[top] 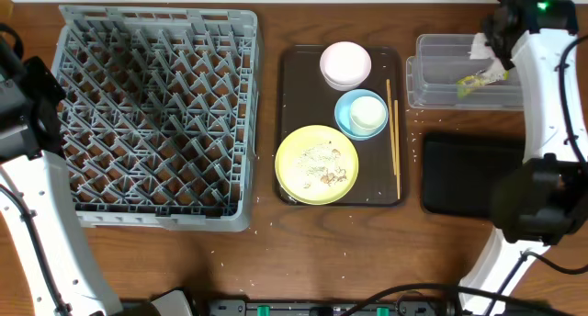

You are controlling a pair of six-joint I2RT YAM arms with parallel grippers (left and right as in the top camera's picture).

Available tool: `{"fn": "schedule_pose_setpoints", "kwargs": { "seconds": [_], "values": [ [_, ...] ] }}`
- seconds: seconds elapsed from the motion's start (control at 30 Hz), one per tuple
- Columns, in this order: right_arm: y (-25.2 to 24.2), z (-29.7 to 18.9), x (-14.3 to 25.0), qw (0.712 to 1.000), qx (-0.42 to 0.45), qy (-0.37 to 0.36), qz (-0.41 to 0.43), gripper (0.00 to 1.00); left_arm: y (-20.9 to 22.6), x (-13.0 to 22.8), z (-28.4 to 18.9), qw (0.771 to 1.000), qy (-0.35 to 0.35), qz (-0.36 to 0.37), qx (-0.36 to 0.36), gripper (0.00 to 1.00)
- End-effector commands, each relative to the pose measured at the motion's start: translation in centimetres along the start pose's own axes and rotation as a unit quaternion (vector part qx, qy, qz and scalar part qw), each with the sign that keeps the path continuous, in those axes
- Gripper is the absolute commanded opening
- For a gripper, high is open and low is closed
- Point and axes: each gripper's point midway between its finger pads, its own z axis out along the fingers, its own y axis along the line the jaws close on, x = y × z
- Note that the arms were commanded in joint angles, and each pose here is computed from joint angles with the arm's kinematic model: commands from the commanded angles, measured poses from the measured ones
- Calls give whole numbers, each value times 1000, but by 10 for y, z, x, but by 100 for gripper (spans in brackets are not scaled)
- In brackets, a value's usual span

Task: Sort waste into correct bins and load items into the dishwasher
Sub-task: 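Carry the tissue to the clear bin, drop it, and retract right arm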

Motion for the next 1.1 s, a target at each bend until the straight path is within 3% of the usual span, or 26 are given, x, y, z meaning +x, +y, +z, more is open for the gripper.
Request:
{"fn": "schedule_pose_setpoints", "kwargs": {
  "seconds": [0.0, 0.13, 0.27, 0.43, 0.53, 0.63, 0.67, 0.77, 0.9, 0.97, 1.07],
  "values": [
    [-6, 8, -4, 1000, 13, -8, 10, 26, 2, -6, -1, 1000, -5, -7, -2, 94],
    [-5, 15, -4, 1000, 15, -11, 12, 35, 2, -6, -1, 1000, -5, -7, -2, 94],
    [-1, 20, -5, 1000, 9, -15, 10, 51, 2, -6, -1, 1000, -5, -7, -2, 94],
    [45, 5, 3, 988, -105, 18, -111, 53, 2, -6, -1, 1000, -5, -7, -2, 94],
    [92, -29, 19, 943, -250, 51, -214, 54, 2, -6, -1, 1000, -5, -7, -2, 94],
    [134, -86, 44, 851, -417, 75, -310, 58, 2, -6, -1, 1000, -5, -7, -2, 94],
    [146, -113, 56, 802, -482, 79, -344, 61, 2, -6, -1, 1000, -5, -7, -2, 94],
    [153, -140, 75, 750, -539, 96, -372, 64, 2, -6, -1, 1000, -5, -7, -2, 94],
    [149, -144, 100, 736, -536, 121, -395, 64, 2, -6, -1, 1000, -5, -7, -2, 94],
    [147, -140, 101, 746, -522, 119, -396, 72, 2, -6, -1, 1000, -5, -7, -2, 94],
    [148, -138, 90, 765, -512, 112, -374, 91, 2, -6, -1, 1000, -5, -7, -2, 94]
  ]
}}
